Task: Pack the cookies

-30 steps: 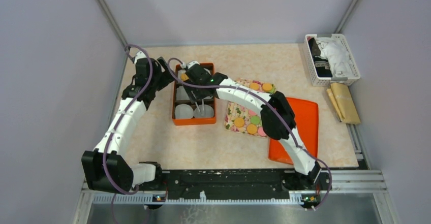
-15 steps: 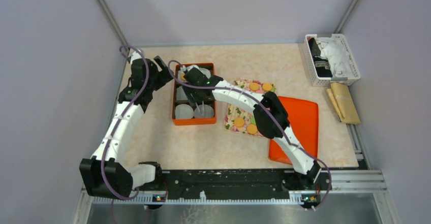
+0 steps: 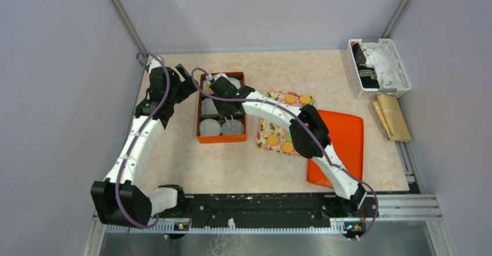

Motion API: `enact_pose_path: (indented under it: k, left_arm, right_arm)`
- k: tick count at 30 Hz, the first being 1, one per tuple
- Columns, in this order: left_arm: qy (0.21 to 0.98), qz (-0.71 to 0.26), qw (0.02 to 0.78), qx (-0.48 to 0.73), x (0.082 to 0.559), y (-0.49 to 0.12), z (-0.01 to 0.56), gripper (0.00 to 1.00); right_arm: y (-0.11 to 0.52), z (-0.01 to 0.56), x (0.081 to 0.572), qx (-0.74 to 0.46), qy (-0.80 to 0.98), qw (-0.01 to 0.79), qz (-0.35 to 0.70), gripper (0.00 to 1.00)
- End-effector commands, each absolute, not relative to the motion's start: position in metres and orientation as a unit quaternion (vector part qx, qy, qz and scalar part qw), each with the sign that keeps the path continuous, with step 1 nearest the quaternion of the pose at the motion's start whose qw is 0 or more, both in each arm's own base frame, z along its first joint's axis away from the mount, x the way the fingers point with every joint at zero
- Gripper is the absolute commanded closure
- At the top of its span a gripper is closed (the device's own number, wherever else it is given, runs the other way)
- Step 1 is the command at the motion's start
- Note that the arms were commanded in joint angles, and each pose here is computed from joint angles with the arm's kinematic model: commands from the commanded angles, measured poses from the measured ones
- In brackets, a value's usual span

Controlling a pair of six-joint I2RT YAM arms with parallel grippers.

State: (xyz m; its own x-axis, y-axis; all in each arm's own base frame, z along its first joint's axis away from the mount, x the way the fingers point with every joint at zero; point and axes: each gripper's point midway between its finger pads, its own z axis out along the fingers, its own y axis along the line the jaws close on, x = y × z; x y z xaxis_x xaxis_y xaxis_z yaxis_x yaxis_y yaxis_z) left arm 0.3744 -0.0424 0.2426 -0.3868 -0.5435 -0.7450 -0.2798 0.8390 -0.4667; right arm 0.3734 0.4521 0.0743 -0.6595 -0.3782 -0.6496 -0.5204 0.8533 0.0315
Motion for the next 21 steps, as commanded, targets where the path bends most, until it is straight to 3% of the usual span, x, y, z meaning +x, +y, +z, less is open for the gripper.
enact_pose_path:
  k: [1,9,21]
  left_arm:
    - [0.807,-0.141,0.52,-0.242,0.377,-0.041,0.263,0.11]
    - [0.792,-0.129,0.539,-0.256,0.374,-0.029,0.287,0.11]
    - [0.763,-0.109,0.57,-0.286,0.37,0.001,0.328,0.09]
  right_arm:
    - [0.454,0.114,0.386,-0.23,0.89,0.374,0.124,0.57]
    - [0.447,0.16,0.39,-0.219,0.873,0.416,0.132,0.66]
    - [0.409,0.222,0.389,-0.197,0.855,0.47,0.097,0.66]
